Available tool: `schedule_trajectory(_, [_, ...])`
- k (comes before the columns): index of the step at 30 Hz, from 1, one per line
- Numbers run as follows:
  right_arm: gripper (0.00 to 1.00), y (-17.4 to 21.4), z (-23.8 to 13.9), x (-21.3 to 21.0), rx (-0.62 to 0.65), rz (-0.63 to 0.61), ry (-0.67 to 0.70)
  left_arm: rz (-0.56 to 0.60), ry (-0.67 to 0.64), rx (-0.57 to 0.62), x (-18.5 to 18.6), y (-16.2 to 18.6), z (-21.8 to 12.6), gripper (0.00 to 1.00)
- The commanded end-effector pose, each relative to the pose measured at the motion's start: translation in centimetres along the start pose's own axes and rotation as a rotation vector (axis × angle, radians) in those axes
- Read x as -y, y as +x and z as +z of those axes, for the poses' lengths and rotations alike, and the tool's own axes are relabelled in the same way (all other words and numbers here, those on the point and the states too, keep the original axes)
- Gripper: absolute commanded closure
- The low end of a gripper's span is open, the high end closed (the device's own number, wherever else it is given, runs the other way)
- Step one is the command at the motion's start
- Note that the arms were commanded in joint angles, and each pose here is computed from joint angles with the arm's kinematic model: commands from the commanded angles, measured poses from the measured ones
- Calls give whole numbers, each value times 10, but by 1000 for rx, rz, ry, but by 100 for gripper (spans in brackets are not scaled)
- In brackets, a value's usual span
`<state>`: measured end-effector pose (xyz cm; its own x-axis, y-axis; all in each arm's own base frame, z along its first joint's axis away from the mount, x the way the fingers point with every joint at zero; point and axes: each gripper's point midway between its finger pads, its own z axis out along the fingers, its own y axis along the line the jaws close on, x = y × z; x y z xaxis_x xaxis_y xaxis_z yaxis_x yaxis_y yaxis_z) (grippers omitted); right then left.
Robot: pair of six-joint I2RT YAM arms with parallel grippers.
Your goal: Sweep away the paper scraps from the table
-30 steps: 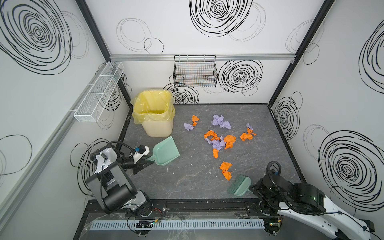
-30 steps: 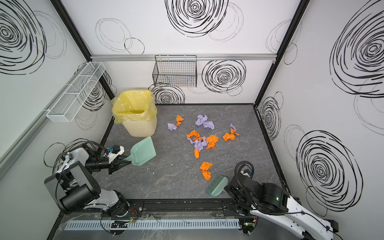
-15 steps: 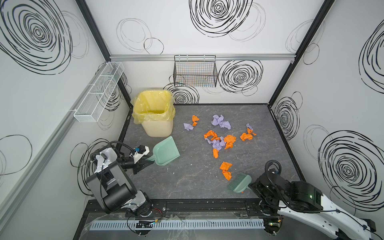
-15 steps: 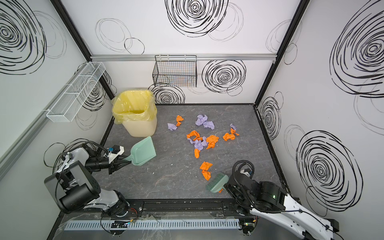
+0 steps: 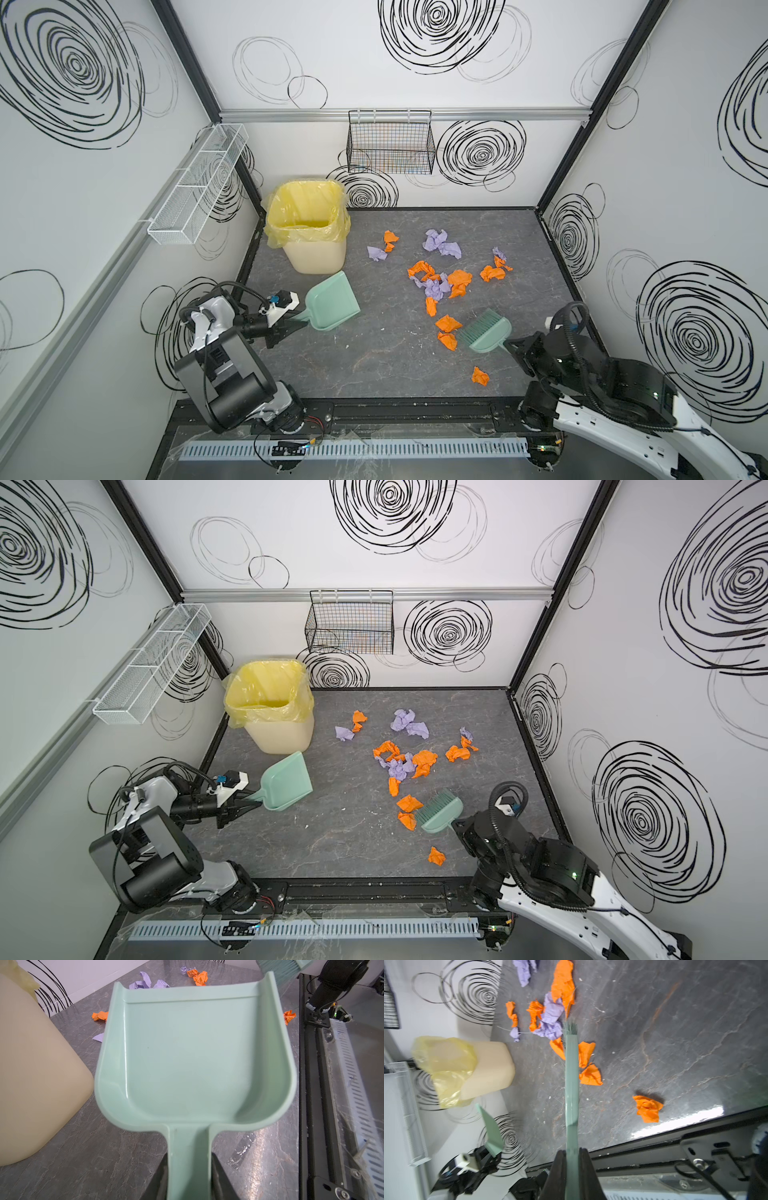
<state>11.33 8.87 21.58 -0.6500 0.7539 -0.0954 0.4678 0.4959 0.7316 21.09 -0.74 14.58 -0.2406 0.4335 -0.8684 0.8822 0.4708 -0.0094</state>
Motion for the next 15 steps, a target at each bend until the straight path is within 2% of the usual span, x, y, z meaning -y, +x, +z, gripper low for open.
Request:
schedule_trajectory(1, [100,4,-8,12,-39,-47,79,-16,-11,23,2,-13,-6,100])
schedule_trajectory(6, [100,25,-3,26,-160,-56,111,-11,-11,24,3,-16,-6,100])
schedule_trajectory(11, [100,39,4,56,-237,41,101,-7,-4,25,7,-14,-4,100])
schedule_trajectory(15, [100,49,21,82,-273,68,184,-8,10,26,8,-11,-2,100])
